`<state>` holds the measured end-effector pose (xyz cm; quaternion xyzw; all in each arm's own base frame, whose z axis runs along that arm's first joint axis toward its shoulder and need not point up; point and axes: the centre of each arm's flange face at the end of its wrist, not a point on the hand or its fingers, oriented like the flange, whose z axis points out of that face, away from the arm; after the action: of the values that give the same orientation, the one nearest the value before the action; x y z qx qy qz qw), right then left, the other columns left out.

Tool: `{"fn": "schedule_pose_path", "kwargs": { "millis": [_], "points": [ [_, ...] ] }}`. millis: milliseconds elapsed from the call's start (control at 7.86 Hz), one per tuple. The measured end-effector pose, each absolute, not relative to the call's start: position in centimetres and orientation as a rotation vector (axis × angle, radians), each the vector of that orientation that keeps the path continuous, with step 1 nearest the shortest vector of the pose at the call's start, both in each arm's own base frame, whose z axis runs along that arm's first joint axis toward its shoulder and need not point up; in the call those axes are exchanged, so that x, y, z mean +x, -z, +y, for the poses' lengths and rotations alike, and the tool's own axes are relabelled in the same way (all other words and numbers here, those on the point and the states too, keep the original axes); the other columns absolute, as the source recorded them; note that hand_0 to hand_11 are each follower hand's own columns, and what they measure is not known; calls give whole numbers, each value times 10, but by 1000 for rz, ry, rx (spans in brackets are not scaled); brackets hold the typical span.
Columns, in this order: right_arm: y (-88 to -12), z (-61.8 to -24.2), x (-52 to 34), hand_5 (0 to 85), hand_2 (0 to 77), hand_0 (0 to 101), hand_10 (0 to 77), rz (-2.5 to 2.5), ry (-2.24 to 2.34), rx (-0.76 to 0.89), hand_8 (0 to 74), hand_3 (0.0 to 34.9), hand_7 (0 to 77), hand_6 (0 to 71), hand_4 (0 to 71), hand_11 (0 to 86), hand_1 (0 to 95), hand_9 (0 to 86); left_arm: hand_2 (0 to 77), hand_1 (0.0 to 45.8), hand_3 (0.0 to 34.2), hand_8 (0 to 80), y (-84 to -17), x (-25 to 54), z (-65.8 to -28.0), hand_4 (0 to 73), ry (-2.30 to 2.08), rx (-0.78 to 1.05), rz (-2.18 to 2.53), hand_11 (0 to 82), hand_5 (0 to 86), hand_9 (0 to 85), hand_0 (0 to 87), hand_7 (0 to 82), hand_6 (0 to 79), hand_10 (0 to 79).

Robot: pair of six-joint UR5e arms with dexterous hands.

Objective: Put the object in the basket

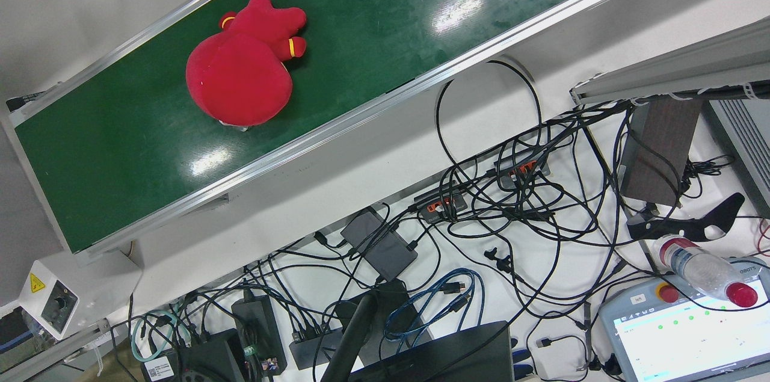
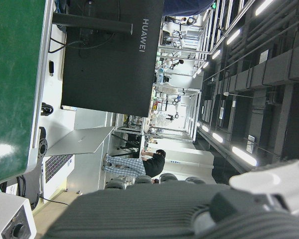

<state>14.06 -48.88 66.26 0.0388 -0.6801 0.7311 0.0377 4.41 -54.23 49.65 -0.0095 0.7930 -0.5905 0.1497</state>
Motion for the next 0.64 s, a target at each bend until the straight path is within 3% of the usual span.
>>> {"fn": "schedule_pose_path", "kwargs": {
  "millis": [636],
  "points": [
    [-662, -489, 141, 0, 5, 0, 0, -2087, -2243, 119, 0, 0, 5, 0, 0, 0, 0, 0, 5, 202, 0, 60, -496, 44, -540, 82, 1697, -33, 2281, 11, 164, 114, 626, 16, 16, 0]
  ]
}}
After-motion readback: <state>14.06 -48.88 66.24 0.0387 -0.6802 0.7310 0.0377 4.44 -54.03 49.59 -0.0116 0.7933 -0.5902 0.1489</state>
